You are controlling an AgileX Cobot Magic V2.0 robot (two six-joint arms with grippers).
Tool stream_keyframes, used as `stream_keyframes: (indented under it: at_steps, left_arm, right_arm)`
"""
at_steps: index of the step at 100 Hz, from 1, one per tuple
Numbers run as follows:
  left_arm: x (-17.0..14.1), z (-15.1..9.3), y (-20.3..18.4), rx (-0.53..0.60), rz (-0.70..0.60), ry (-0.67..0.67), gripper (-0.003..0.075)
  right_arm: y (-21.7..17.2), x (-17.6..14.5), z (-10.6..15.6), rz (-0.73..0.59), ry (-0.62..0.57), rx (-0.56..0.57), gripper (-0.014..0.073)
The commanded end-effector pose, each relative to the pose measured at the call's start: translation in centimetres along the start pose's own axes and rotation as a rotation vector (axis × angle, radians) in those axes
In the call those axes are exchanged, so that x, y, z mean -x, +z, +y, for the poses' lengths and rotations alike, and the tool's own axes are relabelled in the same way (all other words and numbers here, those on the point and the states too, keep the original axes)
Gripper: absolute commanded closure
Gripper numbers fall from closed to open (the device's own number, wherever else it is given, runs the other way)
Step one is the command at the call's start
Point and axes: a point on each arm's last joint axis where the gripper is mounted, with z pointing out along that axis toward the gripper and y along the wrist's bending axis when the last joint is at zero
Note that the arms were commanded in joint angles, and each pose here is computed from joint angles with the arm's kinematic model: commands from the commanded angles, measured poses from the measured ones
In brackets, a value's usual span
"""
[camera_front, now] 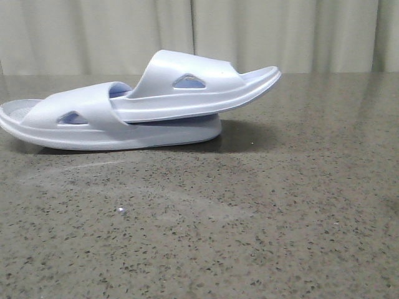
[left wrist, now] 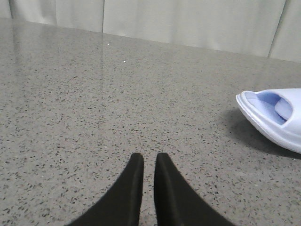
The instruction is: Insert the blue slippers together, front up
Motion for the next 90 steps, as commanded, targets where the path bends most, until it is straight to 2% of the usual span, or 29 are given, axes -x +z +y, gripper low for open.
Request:
stream_keyframes:
  at_steps: [1, 66, 73, 82, 85, 90]
  left_arm:
    - [0.4, 0.0, -0.1, -0.005, -0.074, -0.02, 0.0705]
    - [0.4, 0.0, -0.1, -0.005, -0.074, -0.02, 0.0705]
    - [0.4, 0.0, -0.1, -0.005, -0.074, -0.02, 0.0705]
    - [0.4, 0.0, -0.1, -0.005, -0.074, -0.02, 0.0705]
    - [0.4, 0.0, -0.1, -0.004, -0.074, -0.02, 0.0705]
    - [0.4, 0.0, -0.1, -0.004, -0.074, -0.02, 0.0705]
  right_arm:
    - [0.0, 0.9, 0.2, -0.029, 0.004, 0.004, 0.0684]
    - [-0.1, 1.0, 0.0, -0.04, 0.004, -0.02, 0.0684]
    - [-0.1, 1.2, -0.7, -0.06, -0.043, -0.1, 0.0684]
    - [-0.3, 1.2, -1.7, -0.044, -0.198, -0.217, 0.0684]
    - [-0.3, 1.3, -2.0, -0.053, -0.181, -0.251, 0.0684]
    - [-0.6, 1.3, -2.5, -0.048, -0.223, -0.304, 0.0684]
